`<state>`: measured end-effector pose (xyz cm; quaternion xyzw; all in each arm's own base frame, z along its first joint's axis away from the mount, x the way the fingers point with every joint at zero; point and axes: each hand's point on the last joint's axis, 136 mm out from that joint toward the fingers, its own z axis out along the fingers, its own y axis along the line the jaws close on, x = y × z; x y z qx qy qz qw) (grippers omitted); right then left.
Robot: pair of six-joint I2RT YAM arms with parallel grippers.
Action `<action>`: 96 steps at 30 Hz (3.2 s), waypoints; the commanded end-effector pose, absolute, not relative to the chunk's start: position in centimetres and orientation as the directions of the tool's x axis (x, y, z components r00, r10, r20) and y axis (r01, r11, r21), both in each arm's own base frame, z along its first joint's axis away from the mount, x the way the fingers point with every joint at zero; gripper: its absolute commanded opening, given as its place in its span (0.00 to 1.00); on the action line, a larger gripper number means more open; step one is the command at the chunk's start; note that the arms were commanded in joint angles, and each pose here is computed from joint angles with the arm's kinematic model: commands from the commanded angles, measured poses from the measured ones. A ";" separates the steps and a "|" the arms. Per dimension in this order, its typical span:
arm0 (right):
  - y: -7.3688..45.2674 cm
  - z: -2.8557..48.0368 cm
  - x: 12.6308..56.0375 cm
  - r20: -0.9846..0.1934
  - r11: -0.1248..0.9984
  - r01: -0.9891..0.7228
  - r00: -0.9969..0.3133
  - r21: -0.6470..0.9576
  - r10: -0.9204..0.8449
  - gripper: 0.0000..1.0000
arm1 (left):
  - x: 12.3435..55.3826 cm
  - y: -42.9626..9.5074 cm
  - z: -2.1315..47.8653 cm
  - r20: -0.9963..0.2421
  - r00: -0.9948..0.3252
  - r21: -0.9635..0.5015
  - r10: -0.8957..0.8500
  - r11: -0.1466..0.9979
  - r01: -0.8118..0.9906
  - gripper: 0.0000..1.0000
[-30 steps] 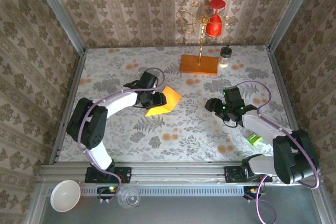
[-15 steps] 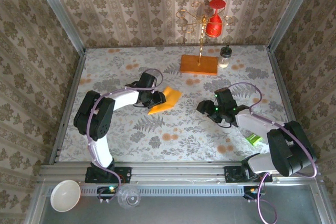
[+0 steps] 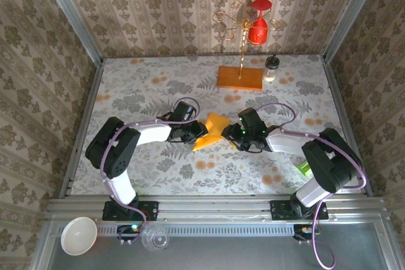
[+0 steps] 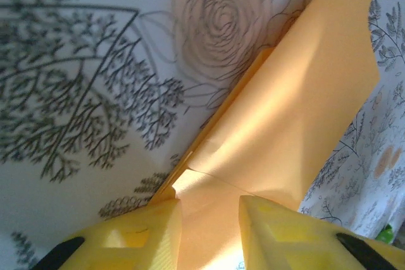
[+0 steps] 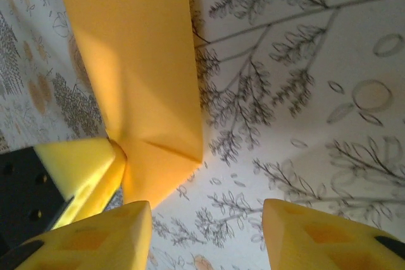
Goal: Fold a paper plane with a square sheet of paper (pick it up from the middle)
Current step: Fold the wing for the fifth time at the center of the table.
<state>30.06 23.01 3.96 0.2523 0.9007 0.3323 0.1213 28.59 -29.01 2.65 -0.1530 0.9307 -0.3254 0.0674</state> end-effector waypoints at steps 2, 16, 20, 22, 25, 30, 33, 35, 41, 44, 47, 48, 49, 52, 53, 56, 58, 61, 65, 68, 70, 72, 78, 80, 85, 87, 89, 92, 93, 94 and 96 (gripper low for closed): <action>24.2 3.9 31.5 -0.033 0.624 0.390 -0.831 0.677 0.556 0.42 | 27.2 -27.5 0.8 0.049 -0.923 -0.570 -0.382 0.748 -0.340 0.30; 25.3 2.5 31.9 0.005 0.611 0.418 -0.828 0.672 0.561 0.36 | 27.4 -27.6 -0.2 0.084 -0.920 -0.570 -0.382 0.739 -0.359 0.28; 25.5 2.2 31.8 0.011 0.611 0.422 -0.828 0.670 0.561 0.36 | 27.3 -27.6 -0.3 0.093 -0.921 -0.572 -0.379 0.737 -0.361 0.28; 25.9 2.2 31.8 0.015 0.605 0.414 -0.833 0.680 0.554 0.35 | 27.3 -27.7 -0.2 0.094 -0.921 -0.574 -0.377 0.735 -0.360 0.28; 26.4 2.3 31.8 0.025 0.590 0.405 -0.838 0.699 0.546 0.33 | 27.4 -27.6 -0.2 0.093 -0.920 -0.575 -0.380 0.734 -0.361 0.28; 26.6 2.9 32.0 0.009 0.575 0.384 -0.837 0.722 0.548 0.31 | 27.4 -27.6 -0.2 0.092 -0.920 -0.575 -0.380 0.734 -0.361 0.28; 26.5 3.1 32.0 -0.003 0.576 0.376 -0.836 0.726 0.549 0.30 | 27.4 -27.6 -0.2 0.093 -0.920 -0.575 -0.380 0.735 -0.361 0.28; 26.5 3.1 32.0 -0.004 0.575 0.373 -0.837 0.728 0.547 0.29 | 27.4 -27.6 -0.2 0.093 -0.921 -0.575 -0.379 0.735 -0.360 0.28; 26.3 3.0 31.8 -0.011 0.576 0.368 -0.837 0.730 0.548 0.27 | 27.5 -27.5 -0.1 0.090 -0.921 -0.577 -0.380 0.734 -0.359 0.28; 26.2 2.8 31.7 -0.015 0.584 0.367 -0.838 0.724 0.545 0.24 | 27.5 -27.5 0.0 0.090 -0.921 -0.580 -0.379 0.732 -0.358 0.28; 26.1 2.6 31.5 -0.017 0.590 0.366 -0.841 0.720 0.541 0.20 | 27.7 -27.6 0.3 0.089 -0.922 -0.585 -0.376 0.729 -0.354 0.28; 26.1 2.6 31.6 -0.020 0.592 0.363 -0.841 0.719 0.540 0.18 | 27.7 -27.6 0.4 0.088 -0.924 -0.589 -0.373 0.728 -0.350 0.29; 26.1 2.6 31.6 -0.023 0.593 0.361 -0.841 0.720 0.540 0.16 | 27.9 -27.7 0.7 0.082 -0.925 -0.594 -0.370 0.727 -0.344 0.29; 25.9 3.0 31.8 -0.043 0.601 0.349 -0.841 0.719 0.540 0.10 | 28.2 -27.9 1.8 0.058 -0.934 -0.615 -0.352 0.724 -0.312 0.31; 25.9 3.2 31.9 -0.053 0.603 0.342 -0.840 0.720 0.540 0.07 | 28.3 -28.0 2.3 0.042 -0.939 -0.624 -0.343 0.725 -0.292 0.32; 25.8 4.4 32.2 -0.077 0.600 0.322 -0.836 0.732 0.543 0.02 | 28.8 -28.4 4.2 -0.040 -0.959 -0.652 -0.281 0.735 -0.189 0.37; 25.8 5.2 32.3 -0.084 0.594 0.312 -0.835 0.742 0.543 0.01 | 29.0 -28.6 5.6 -0.117 -0.968 -0.661 -0.222 0.744 -0.091 0.43; 25.8 6.2 32.3 -0.051 0.566 0.323 -0.837 0.758 0.545 0.01 | 28.5 -28.7 7.4 -0.236 -0.968 -0.629 -0.091 0.773 0.080 0.51; 25.6 7.0 32.2 -0.007 0.535 0.347 -0.835 0.771 0.550 0.01 | 27.8 -28.4 9.1 -0.420 -0.902 -0.476 0.102 0.821 0.315 0.62; 25.5 7.5 32.2 0.012 0.523 0.358 -0.834 0.774 0.552 0.01 | 27.7 -28.3 10.1 -0.513 -0.838 -0.387 0.184 0.822 0.418 0.70; 25.4 7.8 32.2 0.021 0.520 0.365 -0.833 0.772 0.553 0.01 | 27.7 -28.6 10.3 -0.564 -0.791 -0.334 0.235 0.812 0.479 0.74; 25.3 8.0 32.3 0.031 0.508 0.371 -0.830 0.777 0.557 0.01 | 27.4 -29.1 10.2 -0.601 -0.742 -0.274 0.296 0.796 0.540 0.76; 25.1 8.6 32.5 0.070 0.472 0.391 -0.823 0.790 0.564 0.01 | 27.0 -30.7 9.4 -0.668 -0.591 -0.092 0.453 0.737 0.669 0.77; 25.0 8.8 32.5 0.081 0.459 0.395 -0.820 0.796 0.566 0.01 | 26.7 -31.5 9.5 -0.692 -0.538 -0.052 0.482 0.710 0.702 0.77; 24.4 9.4 32.8 0.090 0.436 0.402 -0.810 0.806 0.580 0.01 | 25.7 -32.2 8.7 -0.724 -0.460 -0.013 0.514 0.656 0.754 0.75; 24.2 9.6 32.9 0.102 0.422 0.407 -0.807 0.810 0.582 0.01 | 25.3 -32.3 8.1 -0.732 -0.426 0.005 0.531 0.630 0.777 0.74; 23.9 9.6 33.0 0.114 0.410 0.415 -0.803 0.812 0.585 0.01 | 25.0 -32.4 7.6 -0.745 -0.392 0.022 0.540 0.608 0.794 0.73; 23.7 9.9 33.1 0.122 0.404 0.417 -0.803 0.814 0.583 0.01 | 25.1 -32.4 7.2 -0.750 -0.368 0.046 0.549 0.599 0.799 0.68; 23.7 9.9 33.1 0.124 0.405 0.419 -0.804 0.813 0.582 0.01 | 25.3 -32.4 7.2 -0.751 -0.361 0.056 0.553 0.598 0.799 0.66; 23.7 9.8 33.0 0.126 0.406 0.420 -0.804 0.811 0.581 0.02 | 25.3 -32.5 7.1 -0.751 -0.355 0.061 0.557 0.594 0.802 0.65; 23.6 9.8 32.9 0.132 0.407 0.426 -0.805 0.808 0.578 0.02 | 25.5 -32.9 6.8 -0.748 -0.342 0.072 0.569 0.582 0.810 0.62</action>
